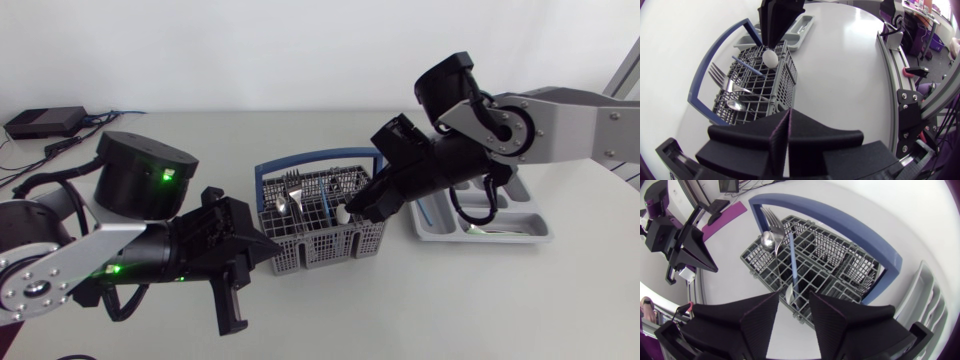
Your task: Unload the cutlery basket into the drawer organizer.
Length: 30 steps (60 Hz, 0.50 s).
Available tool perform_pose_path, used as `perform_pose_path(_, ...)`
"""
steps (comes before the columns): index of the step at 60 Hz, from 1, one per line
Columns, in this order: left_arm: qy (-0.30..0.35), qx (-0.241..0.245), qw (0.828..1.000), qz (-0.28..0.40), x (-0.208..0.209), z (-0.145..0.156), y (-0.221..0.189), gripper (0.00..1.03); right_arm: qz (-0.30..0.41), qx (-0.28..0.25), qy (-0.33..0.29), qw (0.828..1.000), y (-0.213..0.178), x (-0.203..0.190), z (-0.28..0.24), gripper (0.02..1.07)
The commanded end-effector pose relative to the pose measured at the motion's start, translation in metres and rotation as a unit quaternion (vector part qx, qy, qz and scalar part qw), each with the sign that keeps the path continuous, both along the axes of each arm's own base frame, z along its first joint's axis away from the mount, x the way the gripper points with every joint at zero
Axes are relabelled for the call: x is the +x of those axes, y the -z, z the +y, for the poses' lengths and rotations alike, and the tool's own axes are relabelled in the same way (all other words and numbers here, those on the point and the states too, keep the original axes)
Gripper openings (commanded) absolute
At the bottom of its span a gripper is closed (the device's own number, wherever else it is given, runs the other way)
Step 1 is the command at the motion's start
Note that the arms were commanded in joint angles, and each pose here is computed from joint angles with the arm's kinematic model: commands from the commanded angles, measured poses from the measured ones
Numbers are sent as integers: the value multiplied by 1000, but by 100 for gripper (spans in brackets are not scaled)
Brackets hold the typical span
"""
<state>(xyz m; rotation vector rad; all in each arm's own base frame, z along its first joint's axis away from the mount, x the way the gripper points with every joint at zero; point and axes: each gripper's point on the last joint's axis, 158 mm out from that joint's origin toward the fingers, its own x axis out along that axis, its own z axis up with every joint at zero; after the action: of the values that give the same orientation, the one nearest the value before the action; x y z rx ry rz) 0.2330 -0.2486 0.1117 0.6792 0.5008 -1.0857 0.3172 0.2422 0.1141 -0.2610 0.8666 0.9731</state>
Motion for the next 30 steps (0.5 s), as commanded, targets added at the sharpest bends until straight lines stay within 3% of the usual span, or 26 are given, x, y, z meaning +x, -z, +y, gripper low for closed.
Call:
perform_pose_path(1,-1,-7,1000,2,-3,-1,-3,15,26,-13,4,1000,18,-7,3,42)
perform_pose_path(10,-1,-7,1000,2,-3,-1,-3,15,34,-18,5,999,27,-7,7,37)
perform_pose_path(17,-1,-7,1000,3,-3,-1,-2,15,35,-17,4,999,29,-8,14,29)
perform_pose_path(26,0,-7,1000,3,-4,-1,-1,15,31,-17,6,999,29,-6,19,8)
perform_pose_path(30,-1,-8,1000,2,-4,0,-2,15,27,-14,7,1000,25,-6,19,8)
